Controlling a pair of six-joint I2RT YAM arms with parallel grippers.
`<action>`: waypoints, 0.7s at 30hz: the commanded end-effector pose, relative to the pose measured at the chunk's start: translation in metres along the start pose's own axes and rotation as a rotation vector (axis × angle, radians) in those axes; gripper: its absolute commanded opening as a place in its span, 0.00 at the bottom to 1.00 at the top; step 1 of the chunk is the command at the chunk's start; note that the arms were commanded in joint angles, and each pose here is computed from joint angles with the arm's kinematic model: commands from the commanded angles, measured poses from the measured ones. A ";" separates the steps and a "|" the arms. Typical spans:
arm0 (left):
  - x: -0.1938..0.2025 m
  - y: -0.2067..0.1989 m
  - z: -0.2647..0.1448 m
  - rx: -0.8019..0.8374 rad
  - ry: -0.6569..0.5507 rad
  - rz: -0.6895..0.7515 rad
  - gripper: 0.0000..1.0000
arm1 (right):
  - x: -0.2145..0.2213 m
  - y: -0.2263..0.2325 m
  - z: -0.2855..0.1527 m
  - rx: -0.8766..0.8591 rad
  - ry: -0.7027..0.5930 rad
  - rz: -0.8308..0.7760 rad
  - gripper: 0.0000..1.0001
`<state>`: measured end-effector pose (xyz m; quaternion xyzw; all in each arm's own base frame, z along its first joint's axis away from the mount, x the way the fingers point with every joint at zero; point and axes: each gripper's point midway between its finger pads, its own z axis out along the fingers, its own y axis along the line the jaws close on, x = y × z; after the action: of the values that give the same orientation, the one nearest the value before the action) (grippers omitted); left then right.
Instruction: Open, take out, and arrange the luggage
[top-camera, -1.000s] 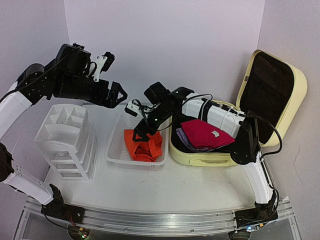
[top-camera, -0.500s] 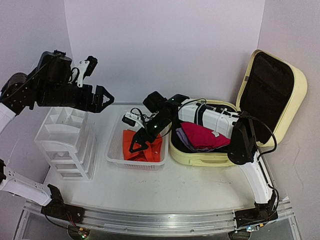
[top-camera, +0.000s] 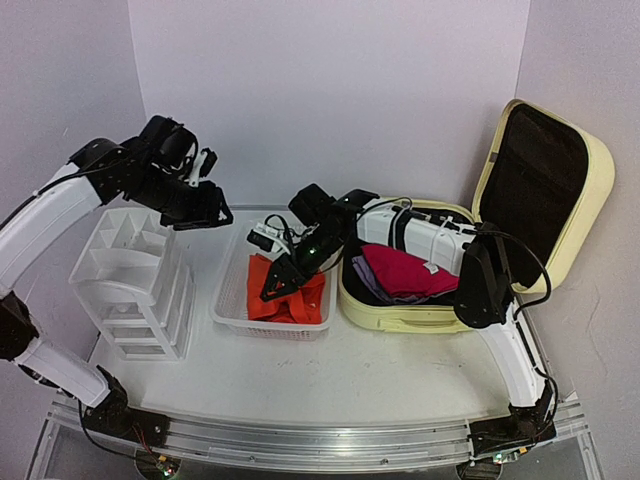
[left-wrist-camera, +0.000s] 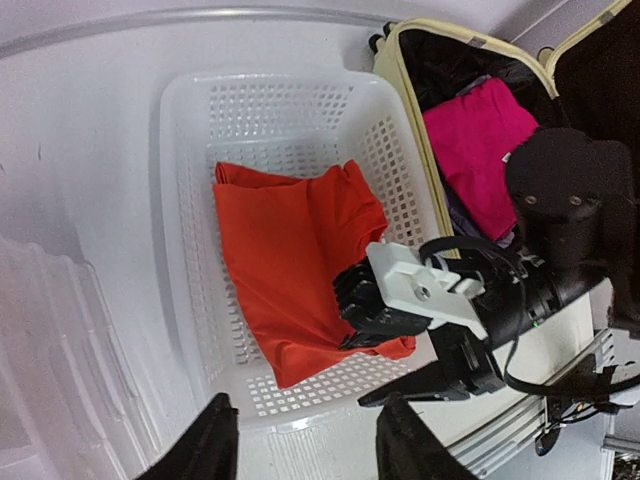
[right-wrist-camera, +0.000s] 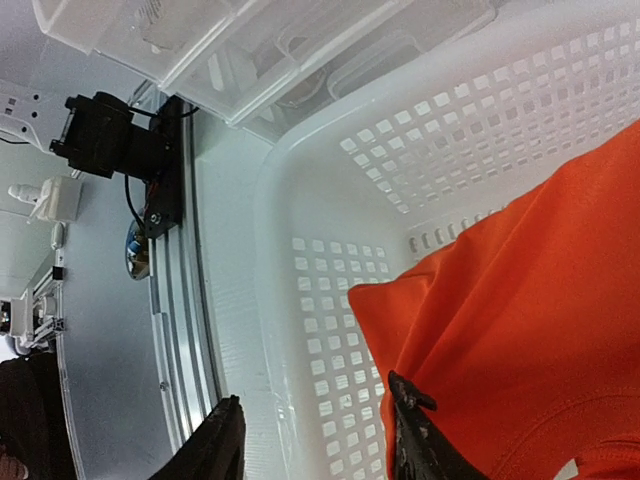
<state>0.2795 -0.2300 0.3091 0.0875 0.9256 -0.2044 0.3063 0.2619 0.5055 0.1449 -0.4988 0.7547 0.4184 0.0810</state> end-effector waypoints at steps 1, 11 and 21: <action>0.016 -0.015 0.037 0.099 0.159 -0.019 0.37 | 0.003 0.016 -0.005 -0.048 -0.006 -0.015 0.60; 0.016 -0.002 0.139 0.155 0.401 -0.167 0.00 | 0.007 -0.019 0.001 0.120 -0.027 -0.028 0.74; -0.011 0.026 0.133 0.094 0.270 -0.220 0.00 | 0.002 -0.038 -0.003 0.193 -0.089 0.001 0.75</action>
<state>0.3598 -0.2772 0.1627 0.0358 0.9650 -0.2504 0.0693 0.2746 0.4879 0.0809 -0.4735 0.7989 0.3606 0.0873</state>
